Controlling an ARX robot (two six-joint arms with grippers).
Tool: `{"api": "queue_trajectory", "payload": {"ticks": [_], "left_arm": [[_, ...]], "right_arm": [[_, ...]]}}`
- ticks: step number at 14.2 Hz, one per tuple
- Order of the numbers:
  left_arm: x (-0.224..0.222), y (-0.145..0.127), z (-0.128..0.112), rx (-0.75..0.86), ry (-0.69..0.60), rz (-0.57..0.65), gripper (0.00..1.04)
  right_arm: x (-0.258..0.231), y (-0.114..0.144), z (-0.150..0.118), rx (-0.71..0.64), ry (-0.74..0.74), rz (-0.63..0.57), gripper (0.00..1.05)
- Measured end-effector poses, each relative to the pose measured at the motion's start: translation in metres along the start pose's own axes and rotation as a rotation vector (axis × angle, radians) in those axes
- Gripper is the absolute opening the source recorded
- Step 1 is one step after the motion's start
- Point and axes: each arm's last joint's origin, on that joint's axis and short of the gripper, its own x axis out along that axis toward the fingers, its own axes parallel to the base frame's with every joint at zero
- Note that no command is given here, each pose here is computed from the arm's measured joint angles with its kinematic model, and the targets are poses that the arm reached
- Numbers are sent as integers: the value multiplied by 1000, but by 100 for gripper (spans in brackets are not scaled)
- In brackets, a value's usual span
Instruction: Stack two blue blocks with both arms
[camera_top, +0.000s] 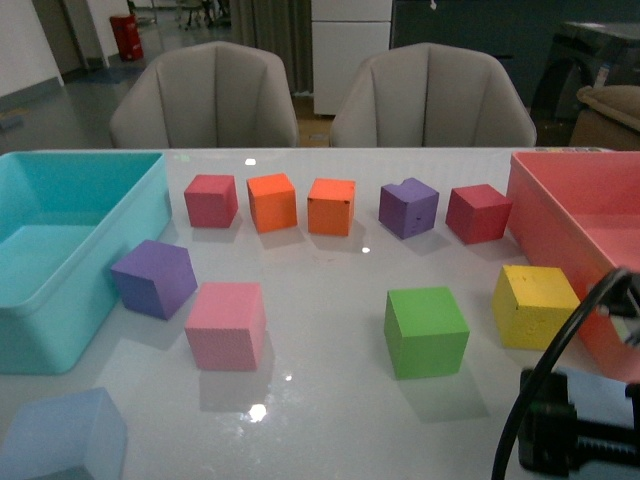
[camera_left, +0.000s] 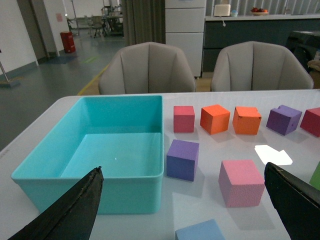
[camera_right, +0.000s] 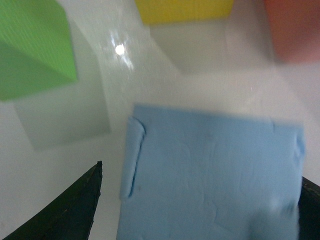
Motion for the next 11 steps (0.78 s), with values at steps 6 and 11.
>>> {"api": "queue_trajectory", "payload": {"ticks": [6, 11], "left_arm": [[0, 0, 0, 0, 0, 0, 98], [0, 0, 0, 0, 0, 0, 98]], "right_arm": [[-2, 0, -5, 1, -1, 1, 97], [-29, 4, 5, -5, -54, 0, 47]]}}
